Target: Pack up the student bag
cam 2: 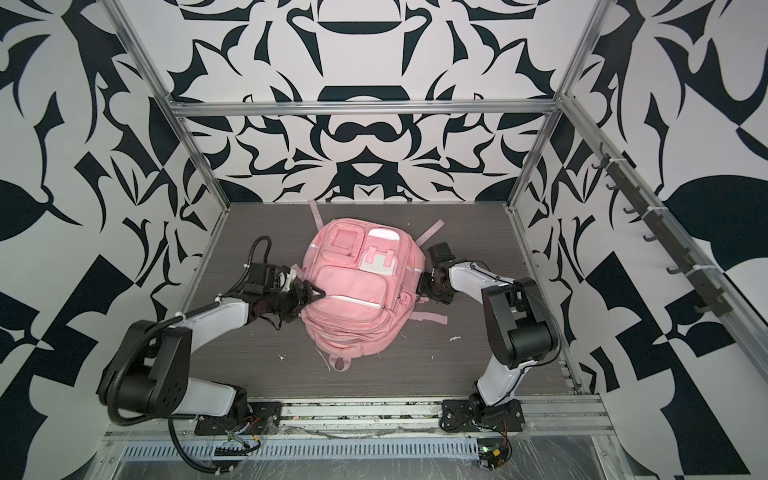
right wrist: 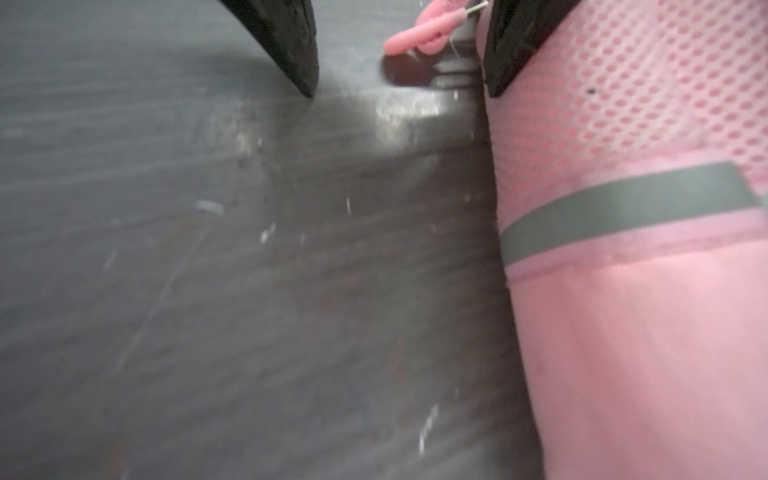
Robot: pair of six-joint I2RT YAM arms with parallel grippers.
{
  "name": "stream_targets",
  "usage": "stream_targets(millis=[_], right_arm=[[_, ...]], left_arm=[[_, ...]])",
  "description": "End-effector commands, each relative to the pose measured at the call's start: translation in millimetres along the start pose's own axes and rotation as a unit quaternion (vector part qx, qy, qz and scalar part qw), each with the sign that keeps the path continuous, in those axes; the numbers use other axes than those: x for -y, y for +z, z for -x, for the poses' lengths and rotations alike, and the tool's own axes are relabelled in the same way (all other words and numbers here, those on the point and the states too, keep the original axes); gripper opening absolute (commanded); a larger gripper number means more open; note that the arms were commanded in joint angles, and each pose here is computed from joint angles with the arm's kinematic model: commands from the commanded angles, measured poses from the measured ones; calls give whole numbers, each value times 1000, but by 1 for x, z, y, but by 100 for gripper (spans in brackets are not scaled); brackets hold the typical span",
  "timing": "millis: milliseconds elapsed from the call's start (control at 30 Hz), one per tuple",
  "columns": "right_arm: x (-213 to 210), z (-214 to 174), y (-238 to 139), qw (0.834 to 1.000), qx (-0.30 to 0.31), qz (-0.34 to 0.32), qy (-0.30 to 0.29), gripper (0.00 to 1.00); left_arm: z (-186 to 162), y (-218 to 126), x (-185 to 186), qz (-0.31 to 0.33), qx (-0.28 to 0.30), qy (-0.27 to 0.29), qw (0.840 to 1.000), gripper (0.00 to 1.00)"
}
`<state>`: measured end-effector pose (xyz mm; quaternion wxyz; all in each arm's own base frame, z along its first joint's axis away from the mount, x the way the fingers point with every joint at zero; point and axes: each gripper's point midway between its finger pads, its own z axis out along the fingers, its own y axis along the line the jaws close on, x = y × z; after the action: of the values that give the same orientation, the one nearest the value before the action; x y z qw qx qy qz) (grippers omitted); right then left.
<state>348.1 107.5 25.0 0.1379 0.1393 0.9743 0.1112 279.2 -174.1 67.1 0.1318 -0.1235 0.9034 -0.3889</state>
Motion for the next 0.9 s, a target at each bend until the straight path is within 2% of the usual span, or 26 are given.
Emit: stream_targets(millis=[0, 100, 167, 233, 367, 467, 500, 533, 600, 667, 767, 867], right_arm=[[-14, 7, -2, 1000, 5, 17, -23, 64], [-13, 7, -4, 1000, 11, 18, -18, 64], [-10, 8, -10, 1000, 17, 13, -20, 64], [-7, 10, -21, 999, 31, 8, -30, 64], [-1, 15, -61, 994, 91, 2, -57, 66], [10, 14, -98, 984, 164, 1, -69, 73], [15, 12, -110, 980, 188, 1, -71, 79], [22, 7, -119, 976, 205, -3, -71, 97], [35, -1, -139, 967, 245, -11, -64, 99], [57, -5, -159, 955, 292, -41, -42, 100], [101, -17, -191, 926, 359, -110, 16, 100], [153, -29, -221, 869, 444, -199, 93, 100]], left_arm=[[-13, -10, 4, 0, 6, -15, 1000, 92], [-15, -24, 11, 1, 15, -3, 1000, 92], [-13, -37, 9, 38, 19, 28, 999, 96], [-3, -57, 5, 83, 32, 65, 994, 100], [13, -87, 1, 115, 51, 96, 987, 100], [22, -99, -3, 135, 73, 130, 980, 99], [25, -103, -1, 137, 88, 142, 976, 100], [29, -108, 1, 137, 108, 154, 972, 99], [38, -118, 1, 149, 158, 170, 961, 100], [47, -130, -16, 192, 207, 160, 946, 100], [63, -153, -51, 273, 293, 100, 911, 99], [71, -156, -68, 305, 331, 106, 887, 99]])
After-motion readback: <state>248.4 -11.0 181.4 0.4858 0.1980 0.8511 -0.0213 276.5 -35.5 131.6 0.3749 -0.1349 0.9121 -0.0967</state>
